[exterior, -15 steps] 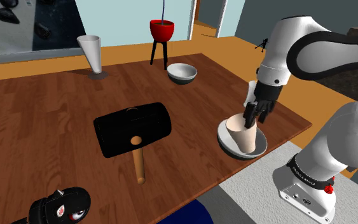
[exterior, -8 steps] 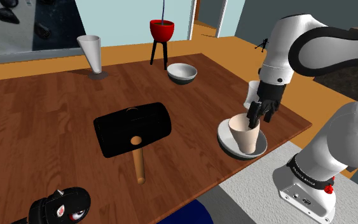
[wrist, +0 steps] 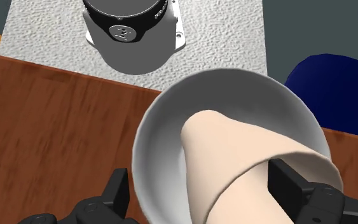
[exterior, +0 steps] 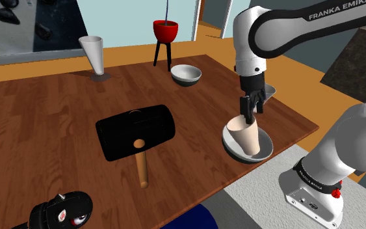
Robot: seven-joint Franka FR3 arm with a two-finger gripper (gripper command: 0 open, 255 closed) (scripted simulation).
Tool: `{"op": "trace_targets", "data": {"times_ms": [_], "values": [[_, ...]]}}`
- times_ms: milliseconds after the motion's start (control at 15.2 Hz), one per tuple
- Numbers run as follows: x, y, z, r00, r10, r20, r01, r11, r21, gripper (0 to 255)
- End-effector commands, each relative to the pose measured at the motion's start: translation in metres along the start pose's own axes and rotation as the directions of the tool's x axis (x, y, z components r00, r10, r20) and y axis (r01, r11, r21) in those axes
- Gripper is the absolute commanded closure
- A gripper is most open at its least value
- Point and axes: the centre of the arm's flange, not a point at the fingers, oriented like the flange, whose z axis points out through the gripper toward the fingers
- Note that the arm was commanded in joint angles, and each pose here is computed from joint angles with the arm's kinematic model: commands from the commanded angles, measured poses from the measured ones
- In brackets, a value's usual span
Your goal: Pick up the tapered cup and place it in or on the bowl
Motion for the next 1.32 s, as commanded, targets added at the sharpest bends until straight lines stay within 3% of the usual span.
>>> {"op": "trace_targets", "data": {"times_ms": [0, 198, 726, 792, 1254], "values": [[0.001, 0.000, 0.009, 1.000, -0.005, 0.006, 0.005, 1.000, -0.003, 0], [0.001, 0.000, 0.028, 1.000, -0.005, 0.006, 0.005, 1.000, -0.003, 0], [0.001, 0.000, 0.028, 1.000, -0.005, 0.006, 0.005, 1.000, -0.003, 0], [0.001, 0.000, 0.028, 1.000, -0.005, 0.006, 0.005, 1.000, -0.003, 255], [0.001, 0.000, 0.028, 1.000, -0.005, 0.006, 0.005, 1.000, -0.003, 255]]}}
